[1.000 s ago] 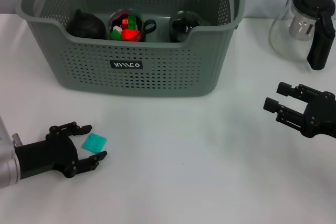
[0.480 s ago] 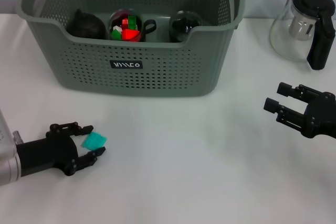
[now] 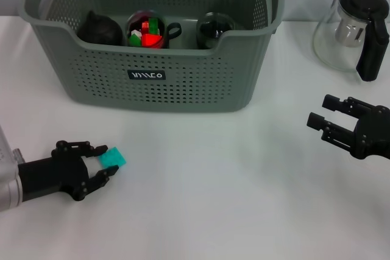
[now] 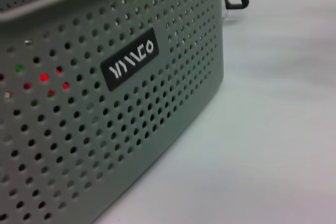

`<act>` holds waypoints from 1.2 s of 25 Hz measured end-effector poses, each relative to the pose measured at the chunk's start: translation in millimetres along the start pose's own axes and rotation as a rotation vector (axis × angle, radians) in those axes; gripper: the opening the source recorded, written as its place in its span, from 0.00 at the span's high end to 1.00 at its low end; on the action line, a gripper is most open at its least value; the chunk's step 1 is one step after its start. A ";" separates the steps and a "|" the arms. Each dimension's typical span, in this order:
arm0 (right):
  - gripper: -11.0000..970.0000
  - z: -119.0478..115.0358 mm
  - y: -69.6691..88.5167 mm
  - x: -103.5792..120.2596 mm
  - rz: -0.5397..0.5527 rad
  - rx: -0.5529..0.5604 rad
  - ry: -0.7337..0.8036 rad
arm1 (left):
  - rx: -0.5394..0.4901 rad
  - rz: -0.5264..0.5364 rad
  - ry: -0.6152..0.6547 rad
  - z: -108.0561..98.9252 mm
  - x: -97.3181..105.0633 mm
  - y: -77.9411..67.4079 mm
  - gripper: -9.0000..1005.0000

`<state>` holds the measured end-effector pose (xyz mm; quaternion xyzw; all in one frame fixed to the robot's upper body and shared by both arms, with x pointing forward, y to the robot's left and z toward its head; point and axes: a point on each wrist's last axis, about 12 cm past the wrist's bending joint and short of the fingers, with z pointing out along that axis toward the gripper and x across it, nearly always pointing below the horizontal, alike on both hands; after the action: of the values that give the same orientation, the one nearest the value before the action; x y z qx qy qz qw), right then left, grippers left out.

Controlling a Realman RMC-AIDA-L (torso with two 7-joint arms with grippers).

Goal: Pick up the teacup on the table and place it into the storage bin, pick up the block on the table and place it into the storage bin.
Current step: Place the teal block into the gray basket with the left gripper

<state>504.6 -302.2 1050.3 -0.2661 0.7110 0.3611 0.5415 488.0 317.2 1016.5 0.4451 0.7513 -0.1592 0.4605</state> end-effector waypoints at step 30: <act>0.33 4.5 -0.6 -1.8 -0.007 0.000 0.000 | 0.036 0.066 -0.422 19.6 -177.4 107.3 0.55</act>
<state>508.2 -298.9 1051.3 -0.2685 0.7101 0.3593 0.5428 618.2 271.2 1172.5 0.4343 0.6202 -0.2471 0.6047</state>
